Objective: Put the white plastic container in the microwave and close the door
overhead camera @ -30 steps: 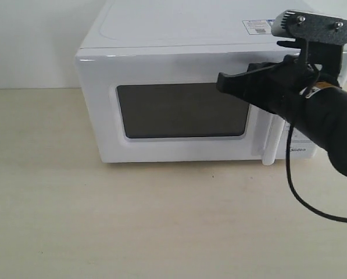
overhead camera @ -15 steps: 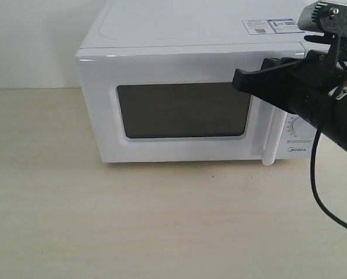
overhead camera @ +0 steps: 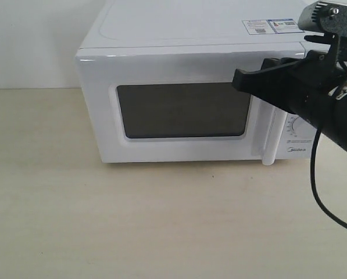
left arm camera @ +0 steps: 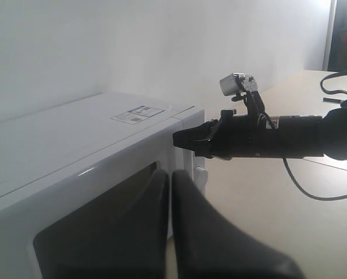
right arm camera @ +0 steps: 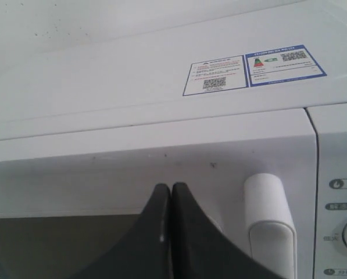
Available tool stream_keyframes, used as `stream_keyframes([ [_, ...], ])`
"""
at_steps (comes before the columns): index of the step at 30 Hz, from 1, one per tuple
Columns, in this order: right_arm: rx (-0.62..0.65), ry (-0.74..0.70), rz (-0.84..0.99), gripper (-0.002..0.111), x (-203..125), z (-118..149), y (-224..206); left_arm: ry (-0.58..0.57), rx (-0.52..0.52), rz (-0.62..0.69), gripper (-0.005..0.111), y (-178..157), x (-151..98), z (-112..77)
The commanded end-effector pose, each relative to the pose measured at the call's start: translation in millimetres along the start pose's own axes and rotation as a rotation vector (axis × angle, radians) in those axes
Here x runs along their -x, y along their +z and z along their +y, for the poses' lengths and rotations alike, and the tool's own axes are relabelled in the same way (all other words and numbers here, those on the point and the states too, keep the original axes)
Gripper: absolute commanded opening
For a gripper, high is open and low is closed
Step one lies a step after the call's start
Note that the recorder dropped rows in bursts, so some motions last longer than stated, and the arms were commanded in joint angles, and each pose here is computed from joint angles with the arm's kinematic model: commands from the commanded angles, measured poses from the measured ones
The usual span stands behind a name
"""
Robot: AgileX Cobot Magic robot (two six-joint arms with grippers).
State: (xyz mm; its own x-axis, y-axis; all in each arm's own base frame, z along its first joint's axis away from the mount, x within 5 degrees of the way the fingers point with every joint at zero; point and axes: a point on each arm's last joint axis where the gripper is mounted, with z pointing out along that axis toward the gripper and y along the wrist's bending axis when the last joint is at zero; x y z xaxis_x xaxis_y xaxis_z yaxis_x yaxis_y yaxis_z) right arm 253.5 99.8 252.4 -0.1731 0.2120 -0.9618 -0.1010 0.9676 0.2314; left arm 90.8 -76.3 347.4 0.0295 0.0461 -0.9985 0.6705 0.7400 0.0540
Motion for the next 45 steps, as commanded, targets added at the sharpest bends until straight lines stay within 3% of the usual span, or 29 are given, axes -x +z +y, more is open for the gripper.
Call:
stream_keyframes([
  [1,-0.006,-0.005,-0.006,0.0,1.7,-2.3,-1.4,-0.018,0.001,-0.006,0.004,-0.6,0.0,-0.2],
  [5,-0.006,-0.005,-0.006,0.0,1.7,-2.3,-1.4,-0.019,-0.01,-0.037,0.004,-9.9,3.8,-2.4],
  [11,-0.006,-0.005,-0.006,0.0,1.7,-2.3,-1.4,-0.03,-0.04,-0.184,0.004,-59.5,15.8,-15.0],
  [19,-0.006,-0.005,-0.006,0.0,1.7,-2.3,-1.4,0.12,-0.006,-0.334,0.004,-118.9,11.5,-45.2],
  [24,-0.006,-0.005,-0.006,0.0,1.8,-2.3,-1.4,0.126,0.035,-0.31,0.004,-115.6,10.0,-47.3],
  [35,-0.006,-0.006,-0.007,0.0,1.9,-2.3,-1.4,0.224,0.298,-0.252,0.004,-102.8,-8.4,-26.0],
  [40,-0.006,-0.006,-0.007,0.0,1.9,-2.3,-1.4,0.21,0.321,-0.228,0.004,-96.8,-20.5,-20.3],
  [45,-0.006,-0.006,-0.007,0.0,1.9,-2.3,-1.4,0.179,0.41,-0.251,0.004,-94.0,-29.7,-9.6],
])
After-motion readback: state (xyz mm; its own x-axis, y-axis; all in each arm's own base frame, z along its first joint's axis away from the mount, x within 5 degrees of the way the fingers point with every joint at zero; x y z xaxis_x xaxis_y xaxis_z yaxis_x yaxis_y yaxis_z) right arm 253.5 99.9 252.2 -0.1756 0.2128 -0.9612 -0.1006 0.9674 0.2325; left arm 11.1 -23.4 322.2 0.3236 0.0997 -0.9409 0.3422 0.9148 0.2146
